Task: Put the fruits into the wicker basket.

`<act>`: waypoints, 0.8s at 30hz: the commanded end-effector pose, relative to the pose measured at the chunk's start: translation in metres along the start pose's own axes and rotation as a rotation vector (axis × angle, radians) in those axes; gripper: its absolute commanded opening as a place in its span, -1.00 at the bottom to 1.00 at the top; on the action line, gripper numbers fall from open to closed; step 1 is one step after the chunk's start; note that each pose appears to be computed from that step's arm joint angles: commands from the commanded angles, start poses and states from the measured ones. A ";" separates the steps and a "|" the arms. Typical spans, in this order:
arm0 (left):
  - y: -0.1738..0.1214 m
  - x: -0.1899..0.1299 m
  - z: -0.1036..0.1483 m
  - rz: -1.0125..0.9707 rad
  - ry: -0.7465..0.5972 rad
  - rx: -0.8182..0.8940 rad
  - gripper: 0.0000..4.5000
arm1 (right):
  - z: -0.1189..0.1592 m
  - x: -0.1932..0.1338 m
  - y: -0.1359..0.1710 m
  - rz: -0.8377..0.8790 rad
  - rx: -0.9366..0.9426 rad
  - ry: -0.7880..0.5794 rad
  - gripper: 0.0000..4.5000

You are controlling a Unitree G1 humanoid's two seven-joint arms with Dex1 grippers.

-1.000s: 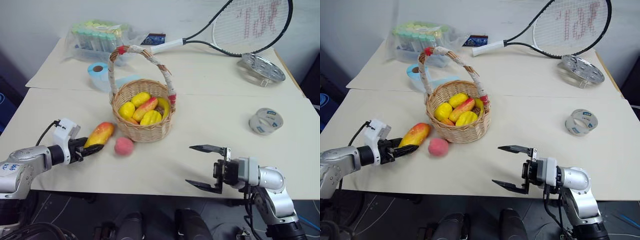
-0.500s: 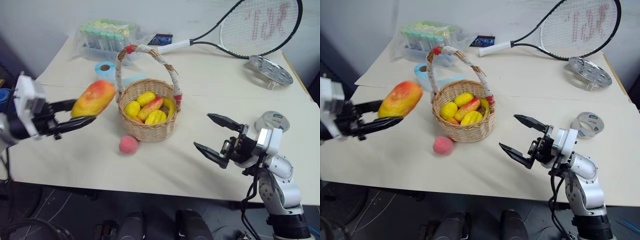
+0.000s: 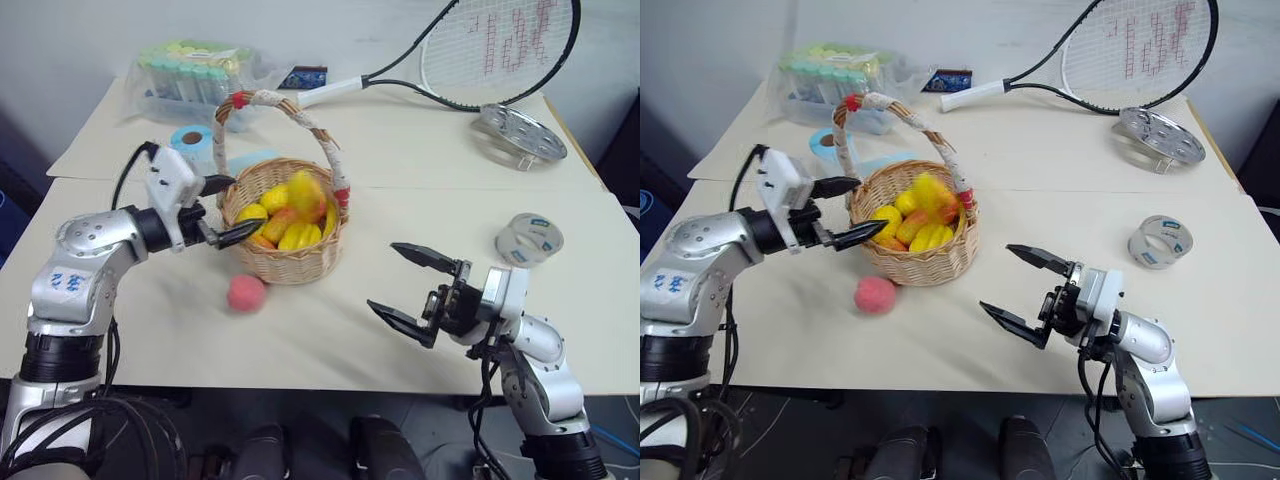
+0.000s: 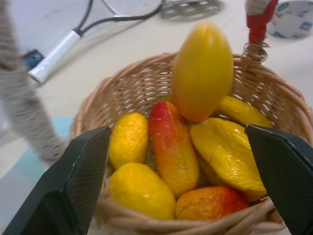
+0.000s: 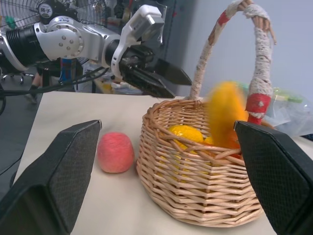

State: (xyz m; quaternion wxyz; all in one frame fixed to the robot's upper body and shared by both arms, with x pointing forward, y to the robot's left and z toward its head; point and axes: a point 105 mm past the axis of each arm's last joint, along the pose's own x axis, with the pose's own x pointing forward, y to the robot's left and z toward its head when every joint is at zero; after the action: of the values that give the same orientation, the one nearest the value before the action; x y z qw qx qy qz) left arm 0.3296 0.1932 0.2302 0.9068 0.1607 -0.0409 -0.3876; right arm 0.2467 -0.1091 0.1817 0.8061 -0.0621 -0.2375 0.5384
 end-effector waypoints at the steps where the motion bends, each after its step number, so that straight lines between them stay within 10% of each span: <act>1: -0.003 -0.053 0.014 0.011 -0.063 0.043 0.99 | 0.010 0.000 0.002 0.021 -0.042 -0.026 1.00; 6: -0.006 -0.099 -0.007 0.077 0.009 0.010 0.99 | 0.007 -0.002 0.003 0.039 -0.039 -0.021 1.00; 11: -0.045 -0.170 -0.096 0.151 0.297 -0.120 0.99 | -0.011 -0.017 0.018 0.160 -0.024 0.034 1.00; 24: -0.051 -0.072 -0.073 0.026 0.088 -0.094 0.99 | -0.008 -0.022 0.016 0.183 -0.048 0.052 1.00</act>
State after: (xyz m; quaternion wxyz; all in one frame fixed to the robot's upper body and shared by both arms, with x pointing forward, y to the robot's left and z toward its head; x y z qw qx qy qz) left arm 0.2560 0.2354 0.1528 0.9199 0.1439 0.0081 -0.3647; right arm 0.2328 -0.1219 0.1490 0.7638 -0.1108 -0.2014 0.6032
